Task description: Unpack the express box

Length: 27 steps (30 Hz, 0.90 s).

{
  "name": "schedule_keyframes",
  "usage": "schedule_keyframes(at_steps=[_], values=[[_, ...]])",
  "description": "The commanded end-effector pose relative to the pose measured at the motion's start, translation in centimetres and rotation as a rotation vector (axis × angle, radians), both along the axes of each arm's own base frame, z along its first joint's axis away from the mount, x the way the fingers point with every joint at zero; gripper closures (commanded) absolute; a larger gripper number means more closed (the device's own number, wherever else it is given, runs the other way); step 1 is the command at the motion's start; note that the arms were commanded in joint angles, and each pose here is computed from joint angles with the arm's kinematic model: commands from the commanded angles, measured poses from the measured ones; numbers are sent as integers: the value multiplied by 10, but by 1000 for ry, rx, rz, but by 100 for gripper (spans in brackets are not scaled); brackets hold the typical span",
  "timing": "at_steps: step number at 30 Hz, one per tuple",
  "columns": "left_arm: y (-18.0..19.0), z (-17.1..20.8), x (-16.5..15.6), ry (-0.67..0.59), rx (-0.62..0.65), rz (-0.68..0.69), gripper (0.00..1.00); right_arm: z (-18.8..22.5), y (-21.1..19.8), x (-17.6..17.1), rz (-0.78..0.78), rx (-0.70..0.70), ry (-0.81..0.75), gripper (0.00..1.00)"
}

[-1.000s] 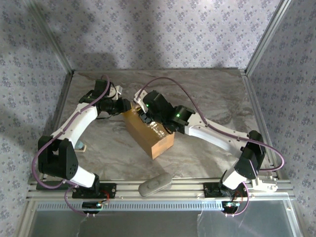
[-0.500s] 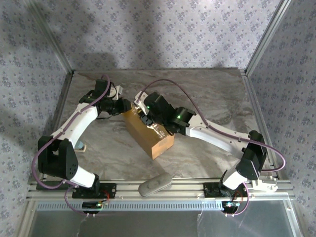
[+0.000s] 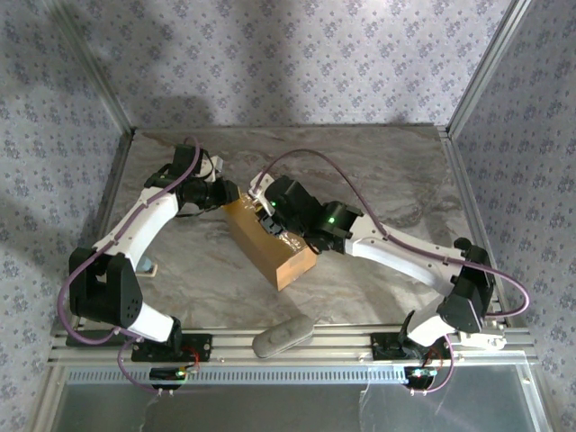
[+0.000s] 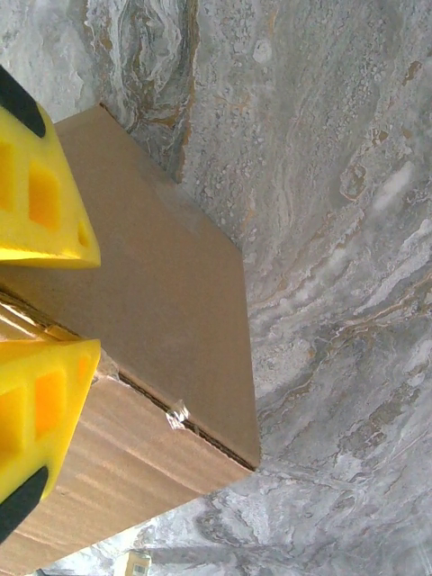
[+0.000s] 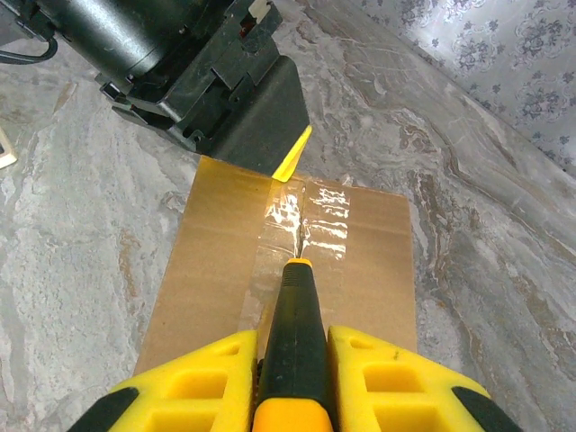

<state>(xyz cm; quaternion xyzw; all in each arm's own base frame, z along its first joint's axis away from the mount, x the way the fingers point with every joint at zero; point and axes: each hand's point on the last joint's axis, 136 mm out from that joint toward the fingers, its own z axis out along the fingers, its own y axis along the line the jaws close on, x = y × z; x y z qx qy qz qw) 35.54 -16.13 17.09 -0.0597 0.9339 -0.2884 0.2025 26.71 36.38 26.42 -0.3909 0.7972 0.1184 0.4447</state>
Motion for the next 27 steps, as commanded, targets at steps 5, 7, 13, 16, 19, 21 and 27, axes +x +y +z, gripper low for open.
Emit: schedule_keyframes(at_steps=[5, 7, 13, 16, 19, 21, 27], values=[[45, -53, -5, 135, 214, 149, 76, -32, -27, -39, 29, -124, 143, 100], [46, -54, -5, 139, 216, 157, 76, -33, -28, -41, 25, -121, 149, 100], [47, -55, -4, 141, 215, 176, 77, -36, -34, -47, 13, -114, 175, 100], [47, -55, -3, 139, 212, 183, 77, -40, -37, -51, 10, -117, 190, 100], [47, -55, -3, 139, 212, 187, 77, -43, -40, -55, 4, -125, 200, 100], [47, -55, -3, 138, 212, 189, 77, -45, -42, -57, 0, -129, 206, 100], [49, -56, -3, 139, 216, 201, 78, -47, -47, -61, -8, -142, 215, 100]])
